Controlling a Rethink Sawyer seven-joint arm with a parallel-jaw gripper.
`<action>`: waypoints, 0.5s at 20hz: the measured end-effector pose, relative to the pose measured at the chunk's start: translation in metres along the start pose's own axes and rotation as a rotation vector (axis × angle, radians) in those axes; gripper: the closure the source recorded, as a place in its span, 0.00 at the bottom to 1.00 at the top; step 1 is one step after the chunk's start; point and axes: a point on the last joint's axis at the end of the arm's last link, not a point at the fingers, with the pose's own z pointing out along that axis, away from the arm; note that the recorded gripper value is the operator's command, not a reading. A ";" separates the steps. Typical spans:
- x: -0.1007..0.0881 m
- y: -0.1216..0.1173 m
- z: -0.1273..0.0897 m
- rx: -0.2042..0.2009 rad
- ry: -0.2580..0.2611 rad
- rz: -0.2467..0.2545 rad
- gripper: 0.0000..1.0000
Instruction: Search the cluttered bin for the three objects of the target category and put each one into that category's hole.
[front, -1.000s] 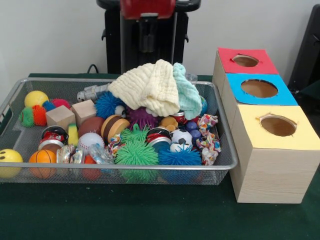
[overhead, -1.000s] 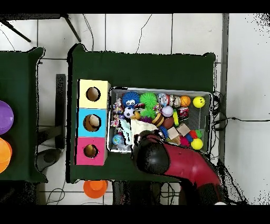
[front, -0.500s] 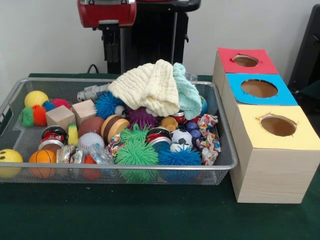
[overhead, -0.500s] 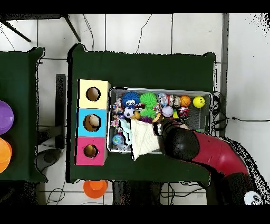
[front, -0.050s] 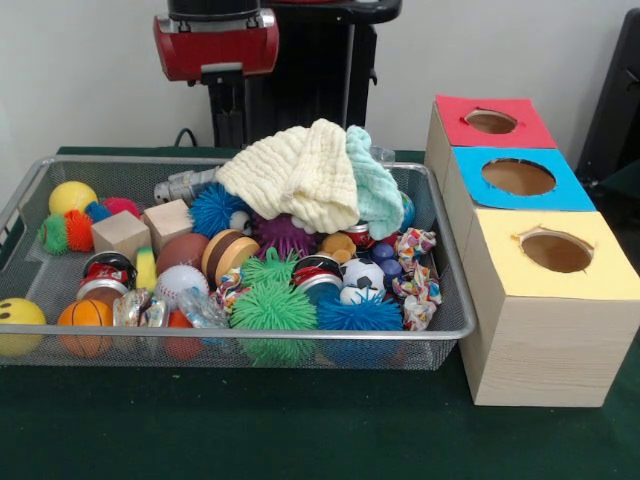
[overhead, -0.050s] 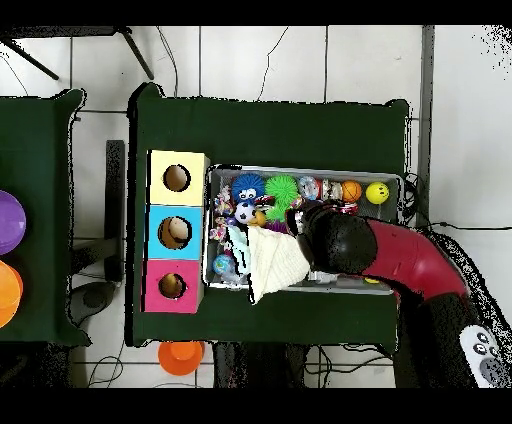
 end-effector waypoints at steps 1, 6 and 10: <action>-0.007 0.001 0.002 0.000 -0.004 -0.006 1.00; -0.020 0.003 0.004 -0.004 -0.021 -0.017 1.00; -0.029 0.002 0.003 -0.004 -0.037 -0.021 1.00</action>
